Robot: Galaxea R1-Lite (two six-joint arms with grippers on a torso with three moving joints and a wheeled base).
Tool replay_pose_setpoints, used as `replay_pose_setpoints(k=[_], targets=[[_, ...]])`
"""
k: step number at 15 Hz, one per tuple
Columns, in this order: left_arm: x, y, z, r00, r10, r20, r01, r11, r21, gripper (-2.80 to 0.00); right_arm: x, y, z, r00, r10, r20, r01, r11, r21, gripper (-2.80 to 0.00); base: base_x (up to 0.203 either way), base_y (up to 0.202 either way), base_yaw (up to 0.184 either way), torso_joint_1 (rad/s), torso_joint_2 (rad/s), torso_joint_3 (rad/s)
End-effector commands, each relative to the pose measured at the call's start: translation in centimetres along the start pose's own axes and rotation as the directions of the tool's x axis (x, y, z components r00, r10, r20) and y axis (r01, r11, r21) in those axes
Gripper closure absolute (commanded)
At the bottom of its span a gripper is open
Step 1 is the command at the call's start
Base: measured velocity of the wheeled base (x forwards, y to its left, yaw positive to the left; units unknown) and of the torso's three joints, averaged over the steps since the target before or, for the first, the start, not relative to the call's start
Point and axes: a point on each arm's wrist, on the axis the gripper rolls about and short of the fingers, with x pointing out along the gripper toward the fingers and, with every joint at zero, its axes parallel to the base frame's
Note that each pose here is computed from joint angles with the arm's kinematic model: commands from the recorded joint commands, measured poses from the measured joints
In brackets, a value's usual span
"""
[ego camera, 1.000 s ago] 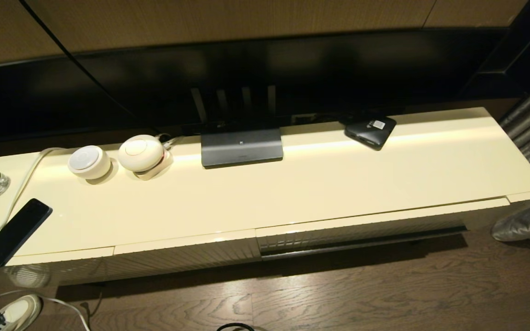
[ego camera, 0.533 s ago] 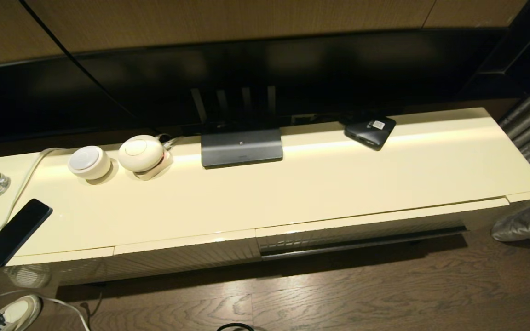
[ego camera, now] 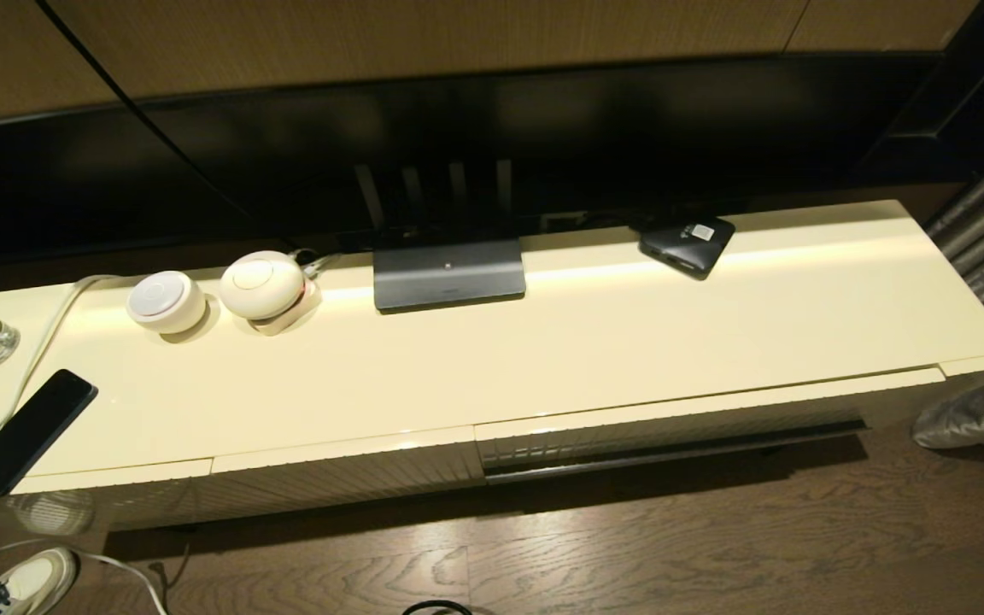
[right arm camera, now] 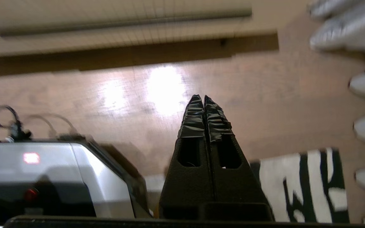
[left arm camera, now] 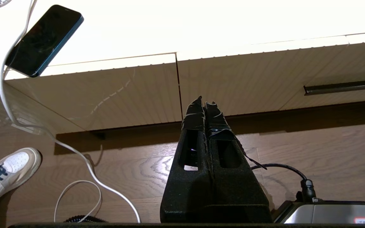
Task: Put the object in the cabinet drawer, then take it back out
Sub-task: Open the drawer
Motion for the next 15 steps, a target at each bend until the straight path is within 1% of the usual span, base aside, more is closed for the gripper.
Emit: replay_pose_setpoints(k=[1, 2, 3, 4, 5, 6, 7, 8, 9, 10, 12, 15], targets=[[0.0, 0.0, -0.1, 1.000, 0.001, -0.005, -0.001, 1.000, 0.000, 0.00, 0.8, 0.1, -2.2, 1.000, -0.017, -0.004, 0.017, 1.000, 0.008, 0.00, 0.000, 0.000, 0.000, 0.000, 0.00, 0.000], [0.0, 0.0, -0.1, 1.000, 0.001, -0.005, -0.001, 1.000, 0.000, 0.00, 1.4, 0.2, -2.9, 1.000, -0.027, -0.006, 0.027, 1.000, 0.009, 0.00, 0.000, 0.000, 0.000, 0.000, 0.00, 0.000], [0.0, 0.0, -0.1, 1.000, 0.001, -0.005, -0.001, 1.000, 0.000, 0.00, 2.4, 0.3, -3.8, 0.999, -0.042, 0.012, 0.042, 0.999, 0.014, 0.00, 0.000, 0.000, 0.000, 0.000, 0.00, 0.000], [0.0, 0.0, -0.1, 1.000, 0.001, -0.005, -0.001, 1.000, 0.000, 0.00, 3.2, 0.4, -4.3, 0.997, -0.052, 0.058, 0.051, 0.999, 0.018, 0.00, 0.000, 0.000, 0.000, 0.000, 0.00, 0.000], [0.0, 0.0, -0.1, 1.000, 0.001, -0.004, -0.001, 1.000, 0.000, 0.00, 4.0, 0.5, -5.3, 0.995, -0.051, 0.083, 0.051, 0.999, 0.009, 0.00, 0.000, 0.000, 0.000, 0.000, 0.00, 0.000], [0.0, 0.0, -0.1, 1.000, 0.001, -0.005, -0.001, 1.000, 0.000, 0.00, 4.5, 0.6, -5.7, 0.989, -0.039, 0.142, 0.040, 0.999, -0.003, 0.00, 0.000, 0.000, 0.000, 0.000, 0.00, 0.000], [0.0, 0.0, -0.1, 1.000, 0.001, -0.005, -0.001, 1.000, 0.000, 0.00, 4.8, 0.7, -5.8, 0.988, -0.037, 0.153, 0.038, 0.999, -0.008, 0.00, 0.000, 0.000, 0.000, 0.000, 0.00, 0.000], [0.0, 0.0, -0.1, 1.000, 0.001, -0.004, -0.001, 1.000, 0.000, 0.00, 4.9, 0.7, -5.9, 0.992, -0.044, 0.120, 0.045, 0.999, -0.010, 0.00, 0.000, 0.000, 0.000, 0.000, 0.00, 0.000], [0.0, 0.0, -0.1, 1.000, 0.001, -0.004, -0.001, 1.000, 0.000, 0.00, 4.8, 0.7, -6.0, 0.990, -0.041, 0.133, 0.042, 0.999, -0.011, 0.00, 0.000, 0.000, 0.000, 0.000, 0.00, 0.000], [0.0, 0.0, -0.1, 1.000, 0.001, -0.004, -0.001, 1.000, 0.000, 0.00, 4.4, 0.7, -6.2, 0.986, -0.022, 0.167, 0.025, 1.000, -0.017, 0.00, 0.000, 0.000, 0.000, 0.000, 0.00, 0.000], [0.0, 0.0, -0.1, 1.000, 0.001, -0.004, -0.001, 1.000, 0.000, 0.00, 4.0, 0.8, -6.9, 0.984, 0.039, 0.175, -0.034, 0.999, -0.036, 0.00, 0.000, 0.000, 0.000, 0.000, 0.00, 0.000], [0.0, 0.0, -0.1, 1.000, 0.001, -0.005, -0.001, 1.000, 0.000, 0.00, 3.4, 0.7, -7.9, 0.976, 0.065, 0.207, -0.056, 0.997, -0.047, 0.00, 0.000, 0.000, 0.000, 0.000, 0.00, 0.000]])
